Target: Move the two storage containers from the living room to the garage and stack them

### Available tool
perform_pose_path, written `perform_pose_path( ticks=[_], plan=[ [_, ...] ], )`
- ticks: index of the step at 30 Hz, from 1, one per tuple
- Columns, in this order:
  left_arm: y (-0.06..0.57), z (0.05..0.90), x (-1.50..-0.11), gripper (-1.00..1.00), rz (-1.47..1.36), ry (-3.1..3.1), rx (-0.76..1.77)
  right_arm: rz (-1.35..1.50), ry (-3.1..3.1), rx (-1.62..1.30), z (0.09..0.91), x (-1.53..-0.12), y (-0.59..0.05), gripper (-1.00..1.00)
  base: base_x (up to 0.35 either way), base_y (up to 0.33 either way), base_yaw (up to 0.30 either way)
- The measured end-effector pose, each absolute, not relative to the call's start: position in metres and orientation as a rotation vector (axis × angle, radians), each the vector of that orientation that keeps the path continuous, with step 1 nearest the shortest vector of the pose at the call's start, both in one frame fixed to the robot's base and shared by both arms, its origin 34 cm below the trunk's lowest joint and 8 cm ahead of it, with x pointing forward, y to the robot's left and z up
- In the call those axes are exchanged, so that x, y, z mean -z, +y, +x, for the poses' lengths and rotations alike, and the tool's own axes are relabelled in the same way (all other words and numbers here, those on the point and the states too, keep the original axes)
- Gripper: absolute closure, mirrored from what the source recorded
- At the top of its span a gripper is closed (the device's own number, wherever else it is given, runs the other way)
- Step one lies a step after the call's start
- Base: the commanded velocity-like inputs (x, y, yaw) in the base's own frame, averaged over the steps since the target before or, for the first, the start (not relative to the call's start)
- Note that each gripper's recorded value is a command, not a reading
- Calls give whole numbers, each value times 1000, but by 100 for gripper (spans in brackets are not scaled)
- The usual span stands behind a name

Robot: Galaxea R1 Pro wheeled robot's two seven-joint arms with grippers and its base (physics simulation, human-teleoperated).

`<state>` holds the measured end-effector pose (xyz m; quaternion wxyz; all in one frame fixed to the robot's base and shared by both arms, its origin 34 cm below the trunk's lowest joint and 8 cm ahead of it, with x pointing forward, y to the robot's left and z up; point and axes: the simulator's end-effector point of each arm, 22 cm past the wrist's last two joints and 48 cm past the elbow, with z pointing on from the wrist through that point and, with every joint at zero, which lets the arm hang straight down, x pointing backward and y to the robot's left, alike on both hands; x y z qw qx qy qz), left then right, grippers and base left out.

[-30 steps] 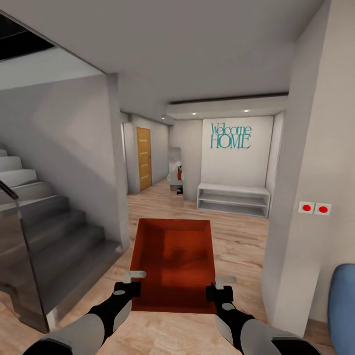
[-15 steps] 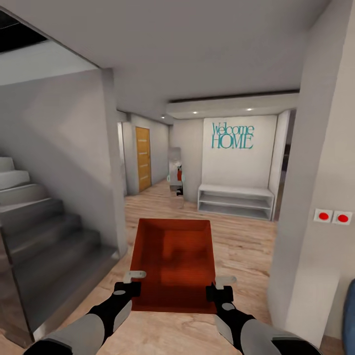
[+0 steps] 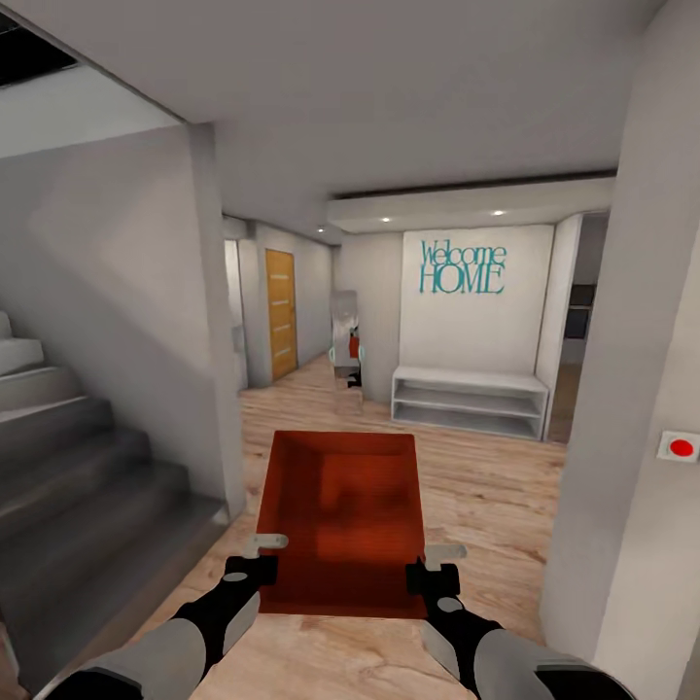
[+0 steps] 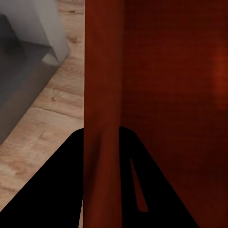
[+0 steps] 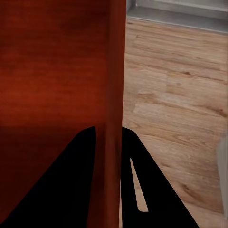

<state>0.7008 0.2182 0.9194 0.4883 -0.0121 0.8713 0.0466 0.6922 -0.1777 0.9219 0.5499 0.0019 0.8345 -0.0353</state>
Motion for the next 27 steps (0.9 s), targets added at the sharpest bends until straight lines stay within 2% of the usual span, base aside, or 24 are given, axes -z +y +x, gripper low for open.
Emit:
perform_pose_path(
  ticks=[27],
  plan=[
    [218, 701, -920, 100, -29, 2118, -114, 4, 1975, 83, 692, -922, -178, 100, 322, 0, 0]
  ],
)
